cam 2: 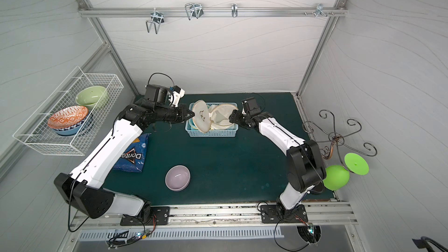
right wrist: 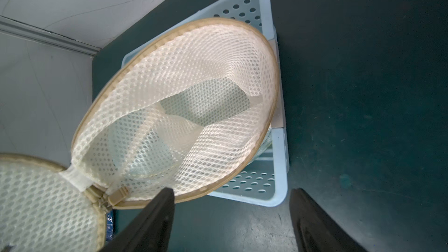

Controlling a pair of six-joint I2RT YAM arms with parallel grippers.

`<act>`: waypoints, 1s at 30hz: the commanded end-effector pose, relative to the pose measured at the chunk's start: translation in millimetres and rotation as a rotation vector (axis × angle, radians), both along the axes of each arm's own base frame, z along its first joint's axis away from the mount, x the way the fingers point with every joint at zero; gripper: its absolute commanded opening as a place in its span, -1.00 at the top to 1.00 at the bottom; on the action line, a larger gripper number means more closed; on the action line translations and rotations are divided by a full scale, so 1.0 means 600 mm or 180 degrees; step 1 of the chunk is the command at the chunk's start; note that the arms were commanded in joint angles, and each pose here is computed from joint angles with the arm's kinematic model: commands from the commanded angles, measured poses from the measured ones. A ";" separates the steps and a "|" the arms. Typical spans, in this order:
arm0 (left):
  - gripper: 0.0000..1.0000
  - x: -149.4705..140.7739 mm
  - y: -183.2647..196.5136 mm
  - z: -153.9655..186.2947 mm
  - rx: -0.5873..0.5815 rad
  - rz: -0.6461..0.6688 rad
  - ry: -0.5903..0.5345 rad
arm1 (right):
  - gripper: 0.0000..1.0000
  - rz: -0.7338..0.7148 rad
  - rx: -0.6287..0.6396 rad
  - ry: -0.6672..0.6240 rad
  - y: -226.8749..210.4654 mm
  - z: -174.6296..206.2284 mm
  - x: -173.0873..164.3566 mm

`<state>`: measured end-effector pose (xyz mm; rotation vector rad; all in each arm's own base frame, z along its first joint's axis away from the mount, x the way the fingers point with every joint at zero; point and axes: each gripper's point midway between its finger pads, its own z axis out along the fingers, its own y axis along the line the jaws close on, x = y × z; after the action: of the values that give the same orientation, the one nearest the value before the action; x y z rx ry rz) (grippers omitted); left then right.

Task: Turn the laundry bag inside out
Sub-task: Pick up the laundry bag and place it in the bin.

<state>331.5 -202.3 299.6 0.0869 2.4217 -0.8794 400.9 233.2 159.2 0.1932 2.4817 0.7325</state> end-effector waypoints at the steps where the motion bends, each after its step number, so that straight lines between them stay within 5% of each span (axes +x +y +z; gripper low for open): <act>1: 1.00 0.011 0.007 0.033 -0.0096 0.0115 -0.0318 | -0.48 -0.0148 0.0288 0.0100 0.017 -0.015 0.011; 16: 1.00 0.013 -0.007 0.067 -0.0344 0.0089 -0.0386 | -0.25 -0.0295 0.0387 0.0233 0.057 -0.059 0.028; 19: 1.00 0.010 -0.007 0.063 -0.0339 0.0082 -0.0358 | -0.02 -0.0278 0.0388 0.0161 0.061 -0.058 0.042; 25: 1.00 -0.015 0.008 0.059 -0.0303 0.0130 -0.0348 | 1.00 0.0024 0.0404 -0.0164 0.061 -0.013 0.079; 30: 1.00 -0.044 0.020 0.035 -0.0285 0.0176 -0.0203 | 1.00 0.0525 0.0262 -0.0741 0.073 0.081 0.087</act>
<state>312.4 -194.9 317.4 0.0314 2.3288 -0.9367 450.2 270.6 160.3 0.1390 2.3837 0.8720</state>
